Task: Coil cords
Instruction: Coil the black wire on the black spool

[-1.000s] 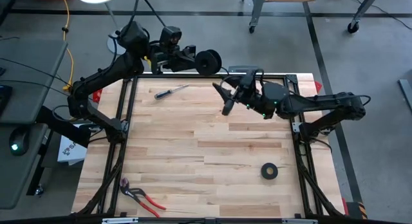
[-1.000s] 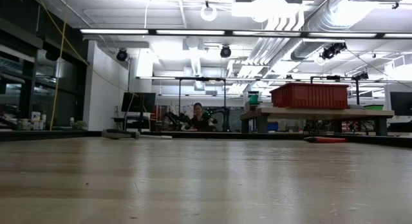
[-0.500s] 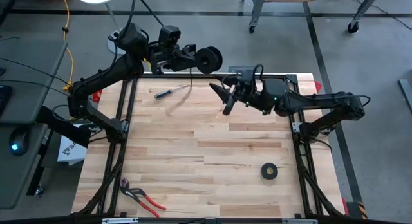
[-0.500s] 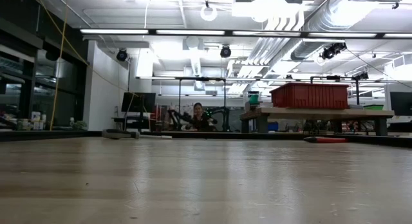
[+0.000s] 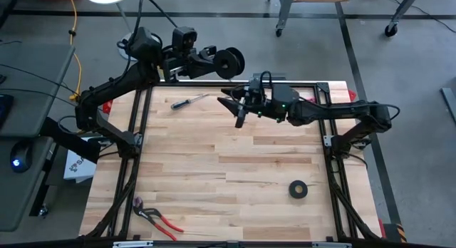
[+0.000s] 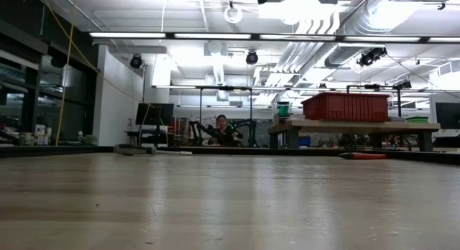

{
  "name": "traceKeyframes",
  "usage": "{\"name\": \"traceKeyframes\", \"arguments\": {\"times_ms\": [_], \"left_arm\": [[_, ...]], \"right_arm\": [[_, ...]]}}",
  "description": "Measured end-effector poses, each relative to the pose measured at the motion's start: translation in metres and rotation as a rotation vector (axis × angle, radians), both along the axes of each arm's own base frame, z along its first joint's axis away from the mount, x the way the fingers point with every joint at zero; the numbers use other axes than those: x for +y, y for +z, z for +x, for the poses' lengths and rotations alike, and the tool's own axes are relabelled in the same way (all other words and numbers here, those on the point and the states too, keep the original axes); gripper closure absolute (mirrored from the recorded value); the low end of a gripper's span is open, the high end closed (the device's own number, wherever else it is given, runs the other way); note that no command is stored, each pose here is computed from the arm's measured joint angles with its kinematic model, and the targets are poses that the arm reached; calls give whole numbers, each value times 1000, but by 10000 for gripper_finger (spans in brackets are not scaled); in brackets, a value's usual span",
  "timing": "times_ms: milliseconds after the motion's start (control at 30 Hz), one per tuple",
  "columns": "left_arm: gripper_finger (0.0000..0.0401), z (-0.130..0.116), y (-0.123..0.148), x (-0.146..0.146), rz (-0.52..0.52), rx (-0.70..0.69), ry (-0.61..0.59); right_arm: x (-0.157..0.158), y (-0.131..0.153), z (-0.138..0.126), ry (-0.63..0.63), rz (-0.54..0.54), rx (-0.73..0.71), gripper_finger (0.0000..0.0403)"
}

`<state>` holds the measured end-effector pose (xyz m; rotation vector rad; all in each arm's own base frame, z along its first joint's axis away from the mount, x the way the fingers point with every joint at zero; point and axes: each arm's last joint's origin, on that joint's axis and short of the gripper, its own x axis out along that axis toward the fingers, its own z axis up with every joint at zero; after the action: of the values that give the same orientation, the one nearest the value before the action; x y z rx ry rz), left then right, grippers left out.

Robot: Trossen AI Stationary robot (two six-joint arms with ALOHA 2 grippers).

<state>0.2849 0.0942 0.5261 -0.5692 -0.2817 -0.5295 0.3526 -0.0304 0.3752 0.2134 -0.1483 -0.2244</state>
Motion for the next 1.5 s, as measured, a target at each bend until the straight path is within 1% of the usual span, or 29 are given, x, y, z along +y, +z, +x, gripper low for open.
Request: {"name": "traceKeyframes", "arguments": {"times_ms": [167,267,333,433,533,600,667,733,833,967,1200,1500], "left_arm": [[401,-3,4,-1,-7,-32,-9],[401,-3,5,-2,-10,-36,-14],[401,-3,5,-3,-8,-39,-12],[401,-3,5,-3,5,-47,-7],[401,-3,5,-3,10,-49,-2],[401,-3,5,-3,8,-48,-1],[401,-3,5,-3,8,-48,-1],[401,-2,5,-4,7,-45,-5],[401,-2,5,-5,5,-47,-4],[401,-2,5,-5,4,-50,0],[401,-2,5,-4,4,-52,5],[401,-2,5,-4,10,-63,28]], "right_arm": [[1,1,0,20,-3,-15,267],[1,5,0,37,25,-63,281],[2,7,-1,63,33,-87,283],[8,11,-1,148,41,-133,281],[16,16,-2,224,51,-178,269],[19,17,-2,239,50,-194,257],[20,18,-2,224,29,-193,244],[16,16,-2,182,14,-175,234],[10,12,-1,137,-15,-132,231],[4,9,-1,118,-13,-97,242],[3,7,0,119,-9,-87,283],[4,7,0,126,-8,-82,290]]}}
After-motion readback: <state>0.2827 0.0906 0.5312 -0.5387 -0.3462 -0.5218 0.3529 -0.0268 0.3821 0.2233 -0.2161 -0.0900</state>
